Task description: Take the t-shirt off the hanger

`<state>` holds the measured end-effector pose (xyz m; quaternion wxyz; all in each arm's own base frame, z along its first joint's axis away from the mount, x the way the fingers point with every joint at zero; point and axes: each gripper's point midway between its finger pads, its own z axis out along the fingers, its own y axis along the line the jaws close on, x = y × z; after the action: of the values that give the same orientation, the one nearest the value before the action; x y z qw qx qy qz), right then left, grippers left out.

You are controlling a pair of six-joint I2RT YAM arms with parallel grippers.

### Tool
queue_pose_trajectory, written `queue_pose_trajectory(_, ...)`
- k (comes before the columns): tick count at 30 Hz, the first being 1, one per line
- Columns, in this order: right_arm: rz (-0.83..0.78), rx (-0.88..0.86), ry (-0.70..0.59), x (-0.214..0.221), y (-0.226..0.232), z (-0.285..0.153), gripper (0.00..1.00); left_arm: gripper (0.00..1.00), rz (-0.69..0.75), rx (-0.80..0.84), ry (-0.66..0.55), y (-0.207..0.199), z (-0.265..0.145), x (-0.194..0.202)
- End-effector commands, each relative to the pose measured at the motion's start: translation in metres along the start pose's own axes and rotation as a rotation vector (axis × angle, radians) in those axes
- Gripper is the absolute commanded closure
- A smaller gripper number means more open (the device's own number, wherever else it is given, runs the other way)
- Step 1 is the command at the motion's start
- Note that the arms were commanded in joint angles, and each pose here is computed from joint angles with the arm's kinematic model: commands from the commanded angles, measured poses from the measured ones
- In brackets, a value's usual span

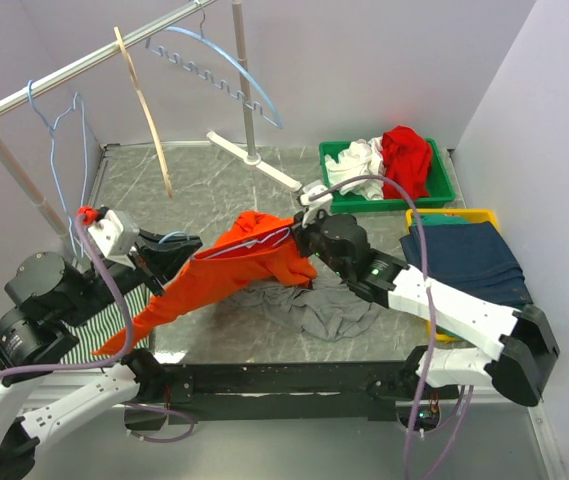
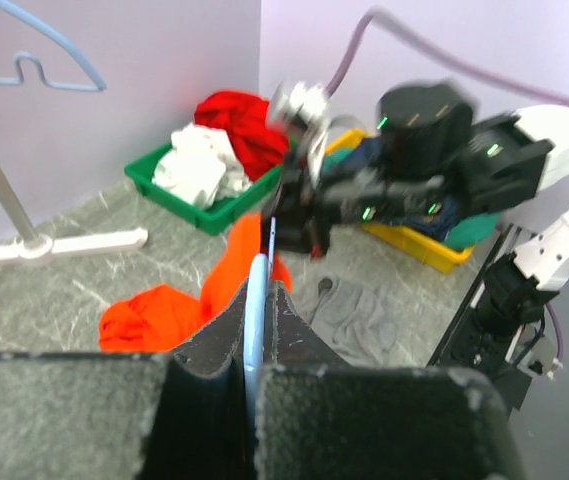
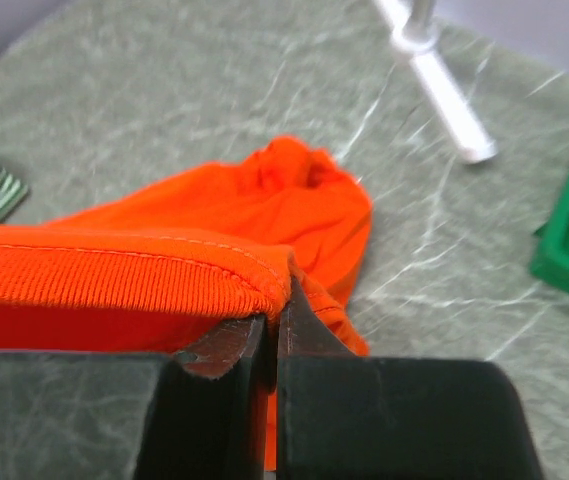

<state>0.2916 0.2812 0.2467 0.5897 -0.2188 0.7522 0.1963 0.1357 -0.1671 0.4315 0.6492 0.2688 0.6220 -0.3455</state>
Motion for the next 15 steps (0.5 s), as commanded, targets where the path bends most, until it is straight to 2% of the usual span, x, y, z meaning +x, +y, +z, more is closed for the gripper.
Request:
queue_pose_trajectory(1, 0.041, -0.050, 0.041, 0.011, 0.011, 0.011, 1.00, 0.99, 0.016, 0.038, -0.184, -0.009, -0.007, -0.046)
queue_pose_trajectory(2, 0.051, -0.088, 0.052, 0.016, 0.018, 0.012, 1.00, 0.99, 0.015, 0.039, -0.193, -0.009, -0.004, -0.044)
queue_pose_trajectory(3, 0.060, -0.113, 0.056, 0.019, 0.022, 0.011, 1.00, 0.99, 0.020, 0.048, -0.254, -0.011, -0.005, -0.055)
queue_pose_trajectory(5, 0.100, -0.176, 0.039, 0.022, 0.033, 0.006, 1.00, 0.99, -0.002, 0.048, -0.277, -0.009, 0.002, -0.050)
queue_pose_trajectory(7, 0.140, -0.214, -0.001, 0.018, 0.039, -0.001, 1.00, 0.99, -0.020, 0.027, -0.351, -0.005, 0.005, -0.062)
queue_pose_trajectory(15, 0.152, -0.288, -0.112, -0.001, 0.048, -0.028, 1.00, 0.99, -0.124, -0.189, -0.443, 0.041, 0.040, -0.059)
